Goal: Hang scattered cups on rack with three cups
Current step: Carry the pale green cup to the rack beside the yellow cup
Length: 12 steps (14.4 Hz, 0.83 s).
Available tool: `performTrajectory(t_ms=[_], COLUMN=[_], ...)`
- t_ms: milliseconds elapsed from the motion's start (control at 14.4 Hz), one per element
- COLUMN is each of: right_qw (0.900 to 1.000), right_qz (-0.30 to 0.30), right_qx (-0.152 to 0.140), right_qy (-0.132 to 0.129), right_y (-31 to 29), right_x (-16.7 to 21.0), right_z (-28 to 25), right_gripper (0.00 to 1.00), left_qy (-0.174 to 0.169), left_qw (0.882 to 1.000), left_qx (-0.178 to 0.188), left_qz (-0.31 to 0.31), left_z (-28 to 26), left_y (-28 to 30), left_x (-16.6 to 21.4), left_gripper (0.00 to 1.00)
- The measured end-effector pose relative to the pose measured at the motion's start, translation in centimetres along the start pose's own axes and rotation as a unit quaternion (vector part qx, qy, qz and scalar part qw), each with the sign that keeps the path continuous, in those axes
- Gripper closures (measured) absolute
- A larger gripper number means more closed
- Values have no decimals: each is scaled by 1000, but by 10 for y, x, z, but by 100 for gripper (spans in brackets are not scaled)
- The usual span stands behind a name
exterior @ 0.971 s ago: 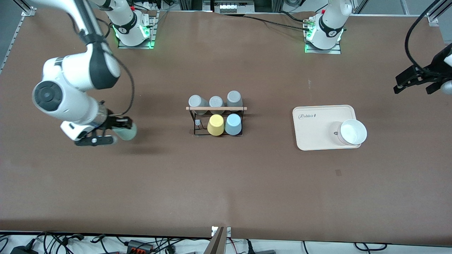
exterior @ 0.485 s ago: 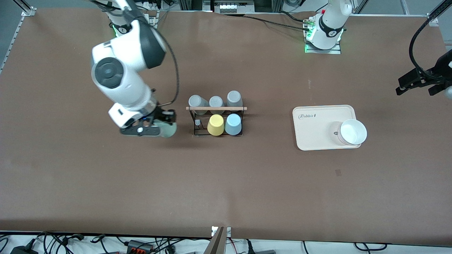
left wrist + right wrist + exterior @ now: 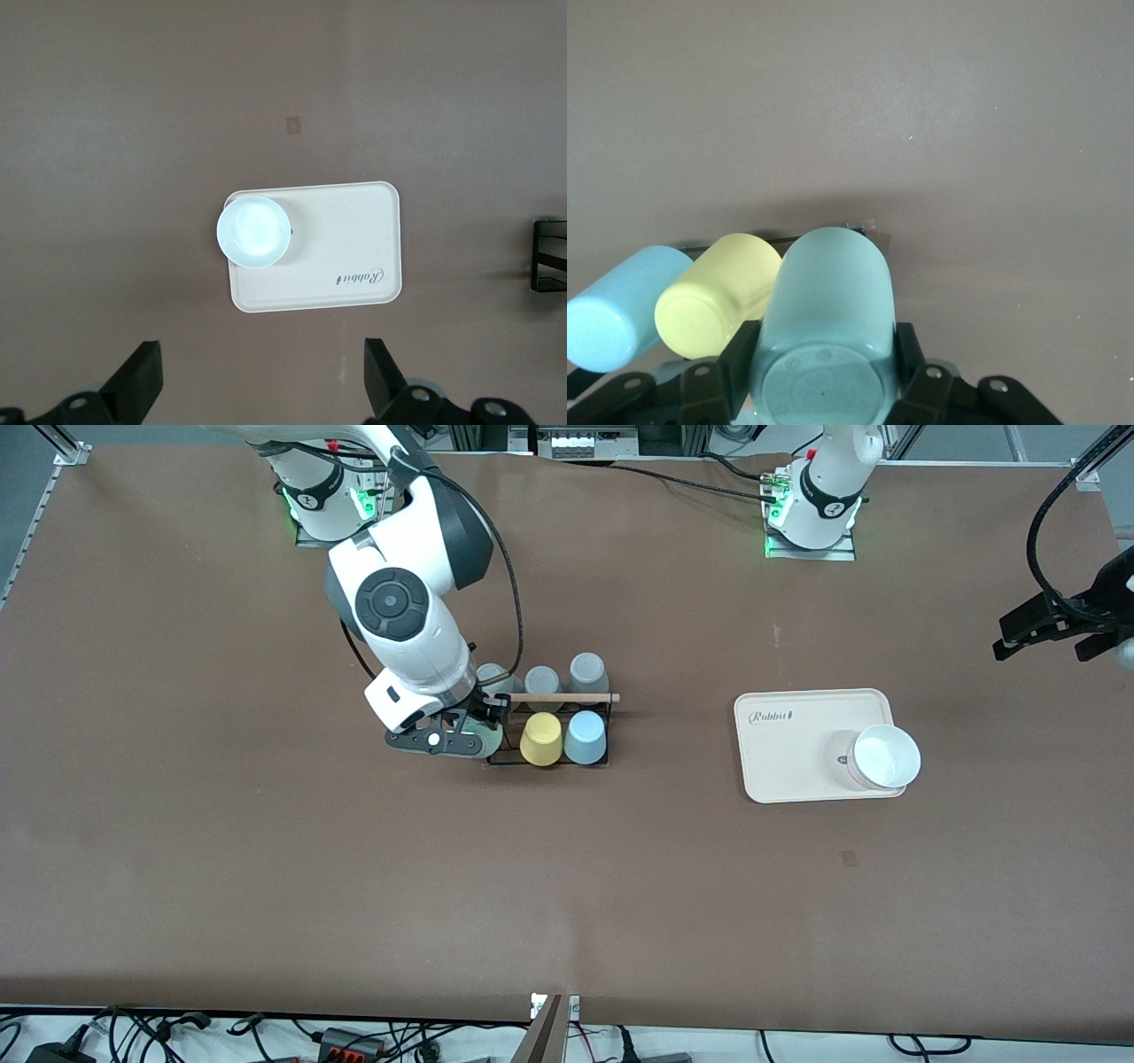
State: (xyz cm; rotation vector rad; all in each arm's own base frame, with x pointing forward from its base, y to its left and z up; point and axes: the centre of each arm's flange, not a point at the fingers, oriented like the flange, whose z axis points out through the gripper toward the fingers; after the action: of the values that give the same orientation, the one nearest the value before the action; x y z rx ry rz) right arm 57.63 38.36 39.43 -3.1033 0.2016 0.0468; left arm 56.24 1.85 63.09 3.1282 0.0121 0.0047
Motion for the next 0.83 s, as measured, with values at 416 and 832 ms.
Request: performTrajectory(t_ms=[416,832], right_qw=[1000,1000], right_qz=[8,16], right_qx=[-11,-19], right_qy=[-12,-20], right_y=[-14,-16], right_x=[-9,-7], right_z=[25,42], right_gripper=[34,34], left_qy=[6,6], left_qw=[1000,1000], left_qx=[0,0], left_qz=[1,1], left_z=[-14,-14], left_y=[1,1], left_x=[-2,-2], left_gripper=[0,0])
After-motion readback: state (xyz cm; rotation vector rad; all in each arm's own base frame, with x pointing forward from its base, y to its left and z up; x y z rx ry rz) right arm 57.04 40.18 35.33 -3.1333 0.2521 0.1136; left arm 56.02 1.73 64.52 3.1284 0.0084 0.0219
